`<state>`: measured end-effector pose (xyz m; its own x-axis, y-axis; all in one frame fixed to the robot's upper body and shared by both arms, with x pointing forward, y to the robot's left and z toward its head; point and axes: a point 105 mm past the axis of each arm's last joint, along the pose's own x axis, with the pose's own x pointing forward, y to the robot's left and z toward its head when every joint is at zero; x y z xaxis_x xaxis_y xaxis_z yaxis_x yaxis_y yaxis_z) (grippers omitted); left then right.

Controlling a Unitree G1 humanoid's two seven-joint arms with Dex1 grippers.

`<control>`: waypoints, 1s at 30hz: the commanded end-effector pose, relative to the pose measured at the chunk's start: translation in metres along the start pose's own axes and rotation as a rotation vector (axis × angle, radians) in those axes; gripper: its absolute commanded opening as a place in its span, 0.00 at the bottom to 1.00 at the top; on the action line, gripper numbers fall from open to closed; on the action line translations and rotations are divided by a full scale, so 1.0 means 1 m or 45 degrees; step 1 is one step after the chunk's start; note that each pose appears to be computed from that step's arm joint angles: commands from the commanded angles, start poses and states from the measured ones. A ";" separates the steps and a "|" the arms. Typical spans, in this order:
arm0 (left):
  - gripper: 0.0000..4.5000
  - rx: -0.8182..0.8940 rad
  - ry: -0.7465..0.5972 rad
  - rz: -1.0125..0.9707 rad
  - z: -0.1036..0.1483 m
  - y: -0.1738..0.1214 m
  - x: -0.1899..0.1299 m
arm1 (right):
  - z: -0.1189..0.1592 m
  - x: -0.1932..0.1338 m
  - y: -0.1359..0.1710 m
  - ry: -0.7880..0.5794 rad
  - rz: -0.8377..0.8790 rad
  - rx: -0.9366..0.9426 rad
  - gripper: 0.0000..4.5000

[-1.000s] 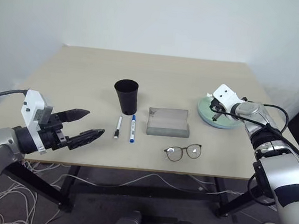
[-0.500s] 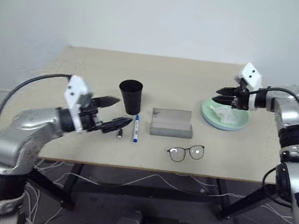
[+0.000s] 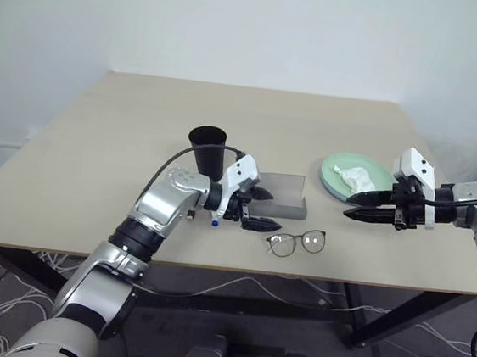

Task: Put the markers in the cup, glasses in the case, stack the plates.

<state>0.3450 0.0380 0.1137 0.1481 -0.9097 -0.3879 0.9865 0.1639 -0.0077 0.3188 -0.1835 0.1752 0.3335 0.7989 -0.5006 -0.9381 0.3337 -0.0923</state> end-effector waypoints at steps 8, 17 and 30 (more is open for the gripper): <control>1.00 0.129 0.046 -0.186 0.009 -0.012 0.038 | 0.011 -0.006 0.003 -0.039 -0.076 -0.035 0.36; 1.00 0.099 0.088 -0.221 -0.004 -0.016 0.059 | 0.007 -0.008 0.007 -0.023 -0.085 -0.019 0.36; 0.64 0.092 0.077 -0.210 -0.008 -0.018 0.072 | 0.003 -0.006 0.010 -0.011 -0.103 0.005 0.37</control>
<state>0.3302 -0.0236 0.0632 -0.0425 -0.8864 -0.4609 0.9976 -0.0125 -0.0680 0.3080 -0.1843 0.1623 0.3830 0.7689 -0.5119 -0.9110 0.4062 -0.0714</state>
